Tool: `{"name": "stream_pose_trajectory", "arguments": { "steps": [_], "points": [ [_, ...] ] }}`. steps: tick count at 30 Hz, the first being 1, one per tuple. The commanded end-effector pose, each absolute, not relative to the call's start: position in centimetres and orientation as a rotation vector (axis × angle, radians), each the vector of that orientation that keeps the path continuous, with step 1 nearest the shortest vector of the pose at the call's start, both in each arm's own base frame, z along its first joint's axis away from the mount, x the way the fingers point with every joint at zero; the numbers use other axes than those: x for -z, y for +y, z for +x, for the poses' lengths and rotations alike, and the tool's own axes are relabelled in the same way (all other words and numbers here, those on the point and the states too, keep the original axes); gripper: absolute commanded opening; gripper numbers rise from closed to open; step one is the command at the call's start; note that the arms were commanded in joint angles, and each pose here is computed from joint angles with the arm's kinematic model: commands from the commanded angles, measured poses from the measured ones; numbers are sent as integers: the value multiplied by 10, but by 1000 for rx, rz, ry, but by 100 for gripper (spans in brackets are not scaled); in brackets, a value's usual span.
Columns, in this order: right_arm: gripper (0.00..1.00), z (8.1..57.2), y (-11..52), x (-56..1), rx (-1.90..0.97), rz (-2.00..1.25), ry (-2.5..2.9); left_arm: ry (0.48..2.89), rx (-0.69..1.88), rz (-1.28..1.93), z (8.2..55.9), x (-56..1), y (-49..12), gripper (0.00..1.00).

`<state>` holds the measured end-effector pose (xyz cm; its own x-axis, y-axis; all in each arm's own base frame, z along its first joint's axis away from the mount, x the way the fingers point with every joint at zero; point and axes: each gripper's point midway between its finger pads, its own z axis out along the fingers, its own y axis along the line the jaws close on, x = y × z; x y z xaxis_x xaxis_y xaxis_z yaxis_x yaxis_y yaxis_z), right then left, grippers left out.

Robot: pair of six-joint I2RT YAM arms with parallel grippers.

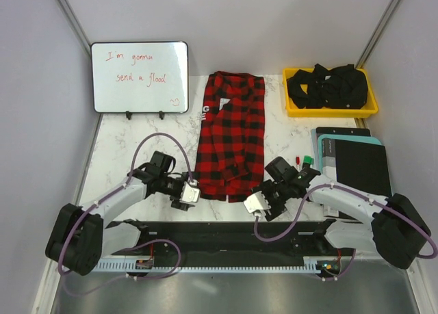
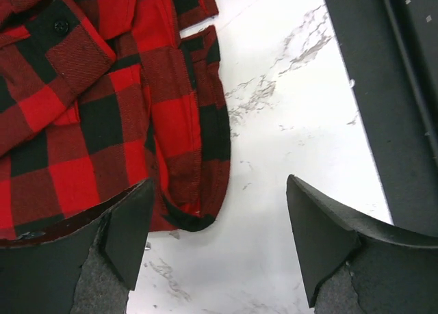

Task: Fold and stack the long sleeve shirts
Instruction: Fold the shirt

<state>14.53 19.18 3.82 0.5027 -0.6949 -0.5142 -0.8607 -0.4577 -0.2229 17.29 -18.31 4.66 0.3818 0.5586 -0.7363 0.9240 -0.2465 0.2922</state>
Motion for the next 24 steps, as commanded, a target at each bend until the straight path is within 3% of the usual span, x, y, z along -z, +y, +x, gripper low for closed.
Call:
{"name": "stream_pose_trajectory", "arguments": {
  "steps": [1,6,8,9,14,18,19,22,24],
  "points": [
    [70,170,212,-35,-377,-2258,1190,1096,502,1985,196,-45,-192,81],
    [69,185,216,-23,-320,-2253,1219,1094,478,2005,202,-35,-196,77],
    [67,188,215,-18,-309,-2261,1234,1084,475,2012,204,-35,-197,70],
    [62,188,214,-16,-309,-2265,1241,1081,477,2029,203,-31,-197,67],
    [54,193,210,-3,-269,-2278,1279,1061,453,2080,206,-20,-200,58],
    [31,196,208,0,-252,-2265,1308,1074,456,2083,211,-20,-204,39],
    [26,196,208,-1,-252,-2262,1311,1100,466,2069,212,-21,-205,22],
    [6,196,212,-13,-256,-2224,1315,1157,488,2015,217,-32,-211,6],
    [0,195,216,-22,-275,-2190,1331,1161,499,1987,215,-48,-219,2]
  ]
}}
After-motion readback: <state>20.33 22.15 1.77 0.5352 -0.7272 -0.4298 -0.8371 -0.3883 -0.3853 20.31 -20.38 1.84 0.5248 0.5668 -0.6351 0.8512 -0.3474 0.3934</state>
